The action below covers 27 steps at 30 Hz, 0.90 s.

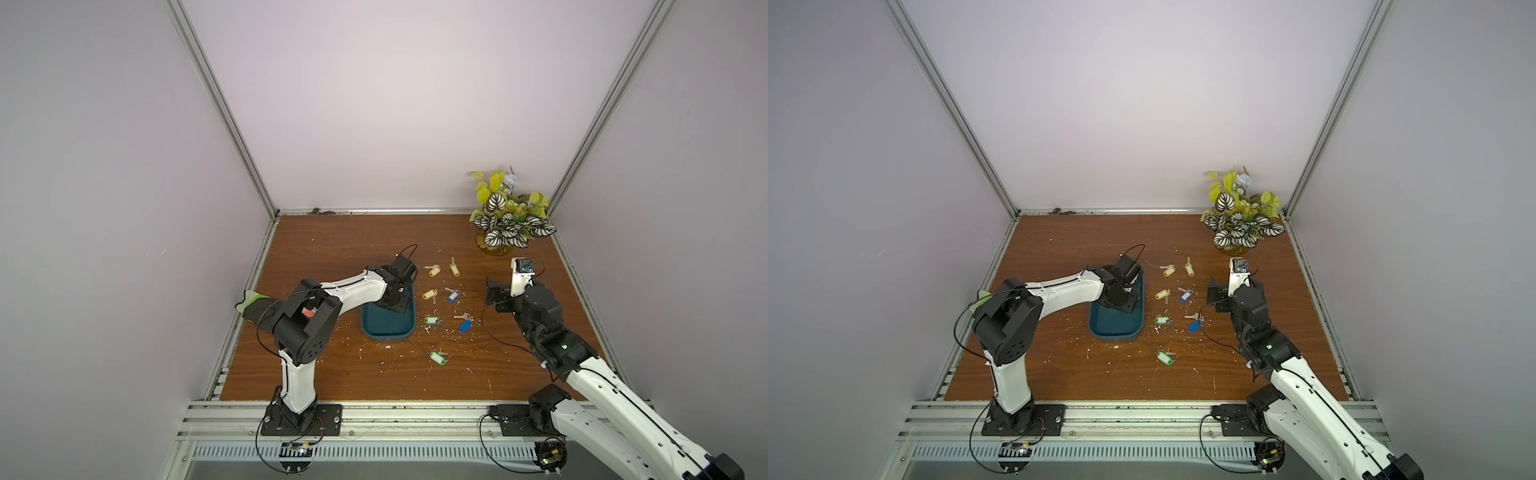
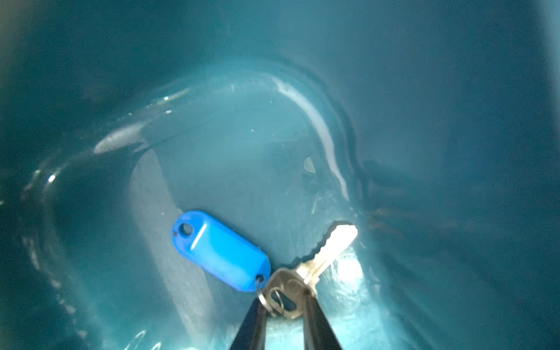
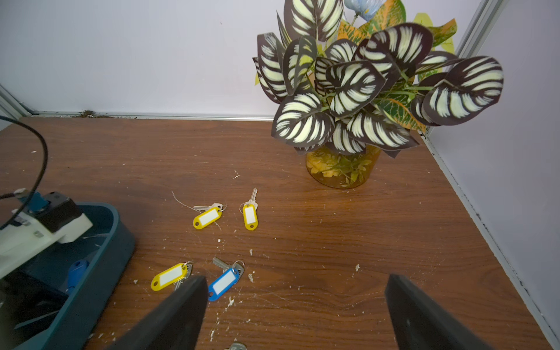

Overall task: Take the keys out of the storage box
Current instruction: Pick up the key from the storage box.

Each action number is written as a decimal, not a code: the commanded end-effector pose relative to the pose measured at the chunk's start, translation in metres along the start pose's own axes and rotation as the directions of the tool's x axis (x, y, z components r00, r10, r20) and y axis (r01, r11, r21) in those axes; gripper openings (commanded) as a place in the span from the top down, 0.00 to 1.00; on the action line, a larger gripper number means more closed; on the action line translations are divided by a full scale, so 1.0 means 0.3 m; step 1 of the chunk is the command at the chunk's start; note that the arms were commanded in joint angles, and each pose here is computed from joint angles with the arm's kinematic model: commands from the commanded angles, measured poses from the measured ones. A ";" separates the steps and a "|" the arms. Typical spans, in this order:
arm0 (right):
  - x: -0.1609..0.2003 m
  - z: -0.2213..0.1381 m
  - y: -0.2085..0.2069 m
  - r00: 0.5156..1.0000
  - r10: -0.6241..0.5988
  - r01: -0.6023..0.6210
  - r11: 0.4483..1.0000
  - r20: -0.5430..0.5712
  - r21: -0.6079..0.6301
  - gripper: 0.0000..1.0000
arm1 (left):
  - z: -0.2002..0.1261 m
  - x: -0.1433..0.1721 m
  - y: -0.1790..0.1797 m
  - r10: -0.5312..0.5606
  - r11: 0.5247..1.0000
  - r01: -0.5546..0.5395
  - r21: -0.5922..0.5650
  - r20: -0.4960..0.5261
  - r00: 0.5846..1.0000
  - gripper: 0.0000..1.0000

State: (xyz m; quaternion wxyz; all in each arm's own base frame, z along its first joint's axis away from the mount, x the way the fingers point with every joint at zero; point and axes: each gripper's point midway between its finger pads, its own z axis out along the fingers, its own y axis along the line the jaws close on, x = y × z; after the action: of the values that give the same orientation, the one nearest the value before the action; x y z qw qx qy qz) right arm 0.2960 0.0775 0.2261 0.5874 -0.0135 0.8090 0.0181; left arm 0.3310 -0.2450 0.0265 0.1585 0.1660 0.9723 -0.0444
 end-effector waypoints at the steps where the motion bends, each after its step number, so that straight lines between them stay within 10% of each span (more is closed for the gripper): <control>1: -0.025 0.002 0.005 1.000 0.022 -0.021 1.000 0.022 -0.006 0.01 | -0.026 -0.006 0.001 0.004 1.000 -0.003 -0.021 0.007 1.000 0.69; 27: -0.021 0.010 0.008 1.000 0.009 -0.009 1.000 0.014 -0.004 0.01 | -0.039 -0.057 0.011 -0.058 0.997 0.059 -0.047 0.040 0.998 0.62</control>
State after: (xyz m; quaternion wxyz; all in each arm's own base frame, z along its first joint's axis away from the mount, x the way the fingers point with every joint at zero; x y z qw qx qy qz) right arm 0.2983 0.0793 0.2197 0.5790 -0.0173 0.8150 0.0152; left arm 0.3484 -0.2492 0.0514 0.1945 0.1347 0.9706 -0.0453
